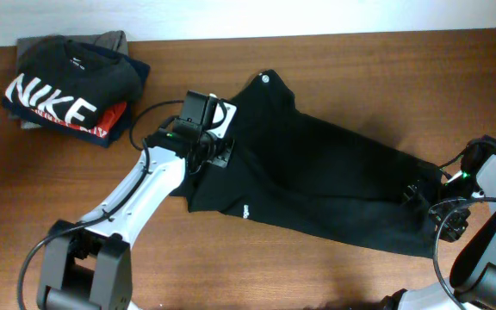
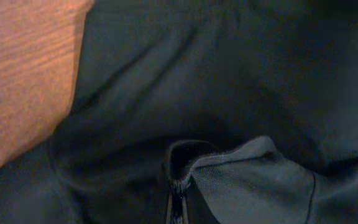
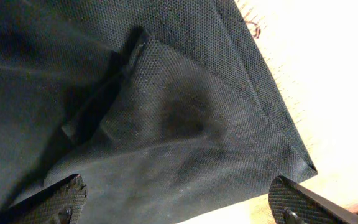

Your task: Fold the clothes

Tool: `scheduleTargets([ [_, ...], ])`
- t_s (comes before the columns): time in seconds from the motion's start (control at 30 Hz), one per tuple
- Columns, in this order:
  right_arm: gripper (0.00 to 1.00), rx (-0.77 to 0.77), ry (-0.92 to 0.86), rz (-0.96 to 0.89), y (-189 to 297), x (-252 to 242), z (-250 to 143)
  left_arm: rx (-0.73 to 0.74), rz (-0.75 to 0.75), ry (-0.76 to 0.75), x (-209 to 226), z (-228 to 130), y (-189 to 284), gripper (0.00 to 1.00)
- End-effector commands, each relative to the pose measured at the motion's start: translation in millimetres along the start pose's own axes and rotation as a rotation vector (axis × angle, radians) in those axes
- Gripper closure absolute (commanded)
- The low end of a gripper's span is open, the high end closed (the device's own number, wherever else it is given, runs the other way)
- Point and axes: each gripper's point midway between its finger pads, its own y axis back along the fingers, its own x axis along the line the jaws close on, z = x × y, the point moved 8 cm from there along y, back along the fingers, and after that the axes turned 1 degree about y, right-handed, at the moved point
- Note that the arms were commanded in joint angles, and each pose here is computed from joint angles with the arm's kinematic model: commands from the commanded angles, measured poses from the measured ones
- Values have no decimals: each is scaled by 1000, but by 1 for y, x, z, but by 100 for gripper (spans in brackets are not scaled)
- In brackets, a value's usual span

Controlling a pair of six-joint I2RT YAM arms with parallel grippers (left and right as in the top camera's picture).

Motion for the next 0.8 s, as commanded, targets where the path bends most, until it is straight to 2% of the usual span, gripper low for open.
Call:
scheduleTargets([
  [0.0, 2, -34, 10, 9, 9, 1, 3, -6, 10, 7, 3, 5, -6, 98],
  [0.13, 3, -45, 4, -10, 9, -1, 4, 15, 68, 10, 9, 1, -10, 97],
  [0.17, 6, -50, -2, -9, 9, -1, 5, 21, 86, 10, 10, 0, -11, 92],
  [0.23, 12, -64, -18, -3, 9, 0, 8, 36, 112, 11, 13, -2, -11, 77],
  [0.27, 18, -74, -16, 1, 9, 1, 9, 44, 121, 11, 14, -3, -11, 65],
  [0.33, 21, -80, -14, 8, 10, 2, 10, 51, 141, 11, 15, -5, -11, 54],
  [0.37, 20, -78, -14, 14, 10, 2, 10, 53, 153, 11, 16, -5, -11, 44],
  [0.4, 20, -75, -7, 22, 10, 3, 10, 54, 160, 11, 17, -5, -11, 30],
  [0.47, 20, -67, 56, 68, 12, 8, 9, 54, 163, 11, 17, -5, -11, 25],
  [0.5, 20, -66, 83, 93, 14, 10, 8, 53, 163, 12, 17, -5, -10, 18],
  [0.63, 19, -82, 196, 227, 27, 22, 2, 70, 163, 48, 17, -5, -8, 13],
  [0.67, 16, -93, 223, 262, 32, 25, -1, 76, 165, 65, 17, -5, -7, 13],
  [0.7, 12, -115, 272, 326, 42, 31, -6, 84, 166, 83, 17, -5, -5, 3],
  [0.77, 8, -153, 360, 426, 57, 38, -15, 95, 167, 104, 16, -4, -2, 1],
])
